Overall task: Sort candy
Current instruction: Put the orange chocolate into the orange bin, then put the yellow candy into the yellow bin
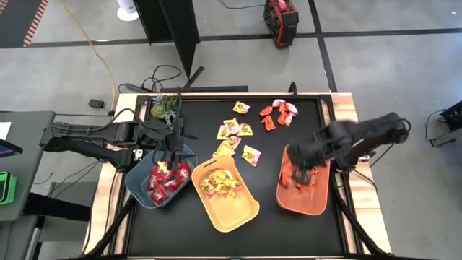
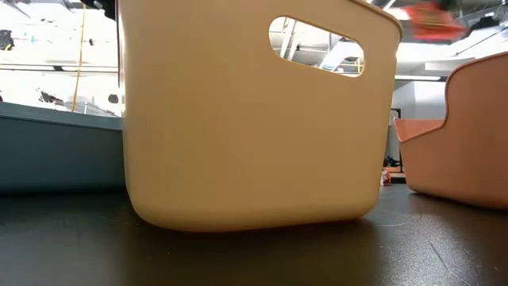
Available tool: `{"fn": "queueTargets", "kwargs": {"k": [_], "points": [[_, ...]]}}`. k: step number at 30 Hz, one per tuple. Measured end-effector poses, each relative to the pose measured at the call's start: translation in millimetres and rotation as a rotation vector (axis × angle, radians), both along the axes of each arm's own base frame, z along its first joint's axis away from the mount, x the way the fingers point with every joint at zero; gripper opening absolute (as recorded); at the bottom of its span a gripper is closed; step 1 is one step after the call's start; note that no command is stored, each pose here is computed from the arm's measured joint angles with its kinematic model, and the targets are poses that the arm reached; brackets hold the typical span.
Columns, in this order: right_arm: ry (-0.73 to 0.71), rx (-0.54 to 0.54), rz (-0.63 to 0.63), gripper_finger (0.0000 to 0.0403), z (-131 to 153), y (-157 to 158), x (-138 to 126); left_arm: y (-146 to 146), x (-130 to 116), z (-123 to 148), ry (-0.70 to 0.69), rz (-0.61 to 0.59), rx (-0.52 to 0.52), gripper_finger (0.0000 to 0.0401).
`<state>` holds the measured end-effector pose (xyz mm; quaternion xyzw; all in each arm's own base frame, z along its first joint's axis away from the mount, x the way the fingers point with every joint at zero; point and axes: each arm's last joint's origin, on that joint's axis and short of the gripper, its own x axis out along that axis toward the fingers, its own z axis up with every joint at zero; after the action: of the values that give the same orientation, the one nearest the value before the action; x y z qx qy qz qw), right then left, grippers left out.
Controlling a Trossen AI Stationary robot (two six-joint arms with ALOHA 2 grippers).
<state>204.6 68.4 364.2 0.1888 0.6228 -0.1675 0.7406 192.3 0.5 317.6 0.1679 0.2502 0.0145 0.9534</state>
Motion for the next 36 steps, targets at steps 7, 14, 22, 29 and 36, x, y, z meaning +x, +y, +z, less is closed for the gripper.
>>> {"fn": "queueTargets", "kwargs": {"k": [7,14,22,29,36], "points": [[0.151,-0.038,-0.182,0.0009,-44,12,-17,0,0,0,-0.005,-0.003,-0.01,0.0276],[0.216,-0.089,-0.242,0.0125,-66,13,-20,0,8,8,-0.114,0.041,-0.085,0.0276],[0.119,-0.194,-0.076,0.0285,-70,10,-14,23,50,-3,-0.03,0.247,-0.071,0.0276],[-0.055,-0.294,0.094,0.031,-68,-8,12,100,109,13,0.207,0.337,-0.16,0.0276],[-0.161,-0.486,0.264,0.031,-62,-24,31,203,162,-2,0.463,0.402,-0.359,0.0263]]}}
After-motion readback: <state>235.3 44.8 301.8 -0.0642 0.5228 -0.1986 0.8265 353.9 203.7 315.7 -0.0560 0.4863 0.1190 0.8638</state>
